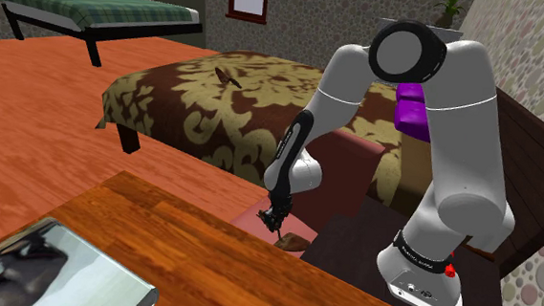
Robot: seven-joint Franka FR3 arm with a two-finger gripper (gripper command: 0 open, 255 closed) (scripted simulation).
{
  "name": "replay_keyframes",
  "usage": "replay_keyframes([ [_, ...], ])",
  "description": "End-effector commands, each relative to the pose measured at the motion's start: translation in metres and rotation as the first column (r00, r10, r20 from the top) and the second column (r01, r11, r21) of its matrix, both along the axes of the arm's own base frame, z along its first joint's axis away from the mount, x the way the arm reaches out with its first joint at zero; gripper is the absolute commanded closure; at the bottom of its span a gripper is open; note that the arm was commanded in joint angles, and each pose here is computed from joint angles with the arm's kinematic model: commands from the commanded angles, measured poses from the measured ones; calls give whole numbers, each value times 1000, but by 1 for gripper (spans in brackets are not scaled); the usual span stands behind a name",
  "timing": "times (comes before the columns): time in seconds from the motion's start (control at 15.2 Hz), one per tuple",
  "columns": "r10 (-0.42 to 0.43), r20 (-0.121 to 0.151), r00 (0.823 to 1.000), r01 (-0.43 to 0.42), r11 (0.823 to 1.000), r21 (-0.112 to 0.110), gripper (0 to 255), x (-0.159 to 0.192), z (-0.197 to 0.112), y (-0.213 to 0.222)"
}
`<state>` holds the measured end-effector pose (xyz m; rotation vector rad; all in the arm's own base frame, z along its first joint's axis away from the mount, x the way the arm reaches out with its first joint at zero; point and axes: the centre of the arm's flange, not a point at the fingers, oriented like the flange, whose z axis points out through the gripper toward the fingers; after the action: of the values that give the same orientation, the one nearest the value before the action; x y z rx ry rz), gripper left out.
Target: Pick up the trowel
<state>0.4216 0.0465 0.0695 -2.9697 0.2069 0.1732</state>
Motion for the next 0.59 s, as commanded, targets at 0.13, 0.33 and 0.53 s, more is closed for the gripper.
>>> replay_keyframes([
  [0.13, 0, 0, 1000, 0, 1000, 0, 255, 0, 0, 0],
  [0.33, 0, 0, 1000, 0, 1000, 0, 255, 0, 0, 0],
  [0.53, 0, 0, 1000, 0, 1000, 0, 255, 0, 5, 0],
])
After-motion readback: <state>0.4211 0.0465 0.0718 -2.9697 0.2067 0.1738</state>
